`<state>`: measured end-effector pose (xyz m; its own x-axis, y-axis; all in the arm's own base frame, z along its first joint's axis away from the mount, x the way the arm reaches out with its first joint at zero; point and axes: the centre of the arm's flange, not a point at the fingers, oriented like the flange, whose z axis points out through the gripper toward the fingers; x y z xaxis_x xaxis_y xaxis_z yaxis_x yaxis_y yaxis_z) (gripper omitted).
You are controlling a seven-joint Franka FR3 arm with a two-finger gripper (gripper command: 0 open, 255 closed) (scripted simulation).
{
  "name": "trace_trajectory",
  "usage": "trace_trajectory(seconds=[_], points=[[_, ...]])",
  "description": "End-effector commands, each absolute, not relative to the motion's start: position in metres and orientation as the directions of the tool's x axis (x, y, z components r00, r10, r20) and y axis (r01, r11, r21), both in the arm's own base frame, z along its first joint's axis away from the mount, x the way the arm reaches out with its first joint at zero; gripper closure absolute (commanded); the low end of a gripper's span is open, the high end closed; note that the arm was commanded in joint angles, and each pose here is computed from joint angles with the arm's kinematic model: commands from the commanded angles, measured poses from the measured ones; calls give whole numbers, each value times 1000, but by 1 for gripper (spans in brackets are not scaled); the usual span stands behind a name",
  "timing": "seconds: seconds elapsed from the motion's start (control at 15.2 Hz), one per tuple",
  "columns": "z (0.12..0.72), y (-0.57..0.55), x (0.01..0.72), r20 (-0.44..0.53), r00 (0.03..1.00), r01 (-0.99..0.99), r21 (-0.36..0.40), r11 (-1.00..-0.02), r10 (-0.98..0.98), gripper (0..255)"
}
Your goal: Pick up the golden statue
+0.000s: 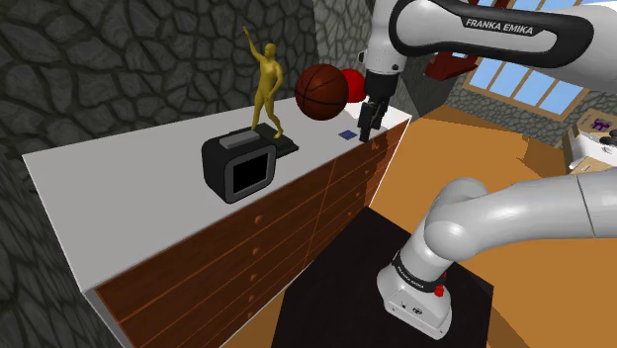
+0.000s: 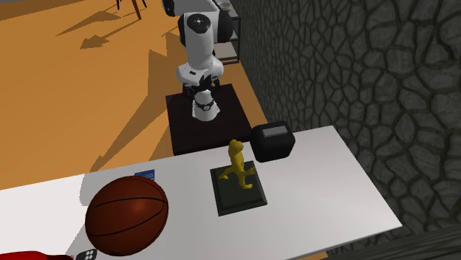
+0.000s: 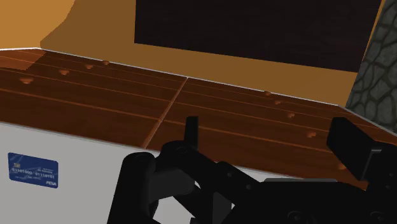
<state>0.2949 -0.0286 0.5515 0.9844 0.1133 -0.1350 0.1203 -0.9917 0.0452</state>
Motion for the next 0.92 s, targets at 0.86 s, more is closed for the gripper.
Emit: trace_trajectory(seconds=[0.86], points=[[590, -7, 422, 110, 988, 97, 64, -993, 104, 0]])
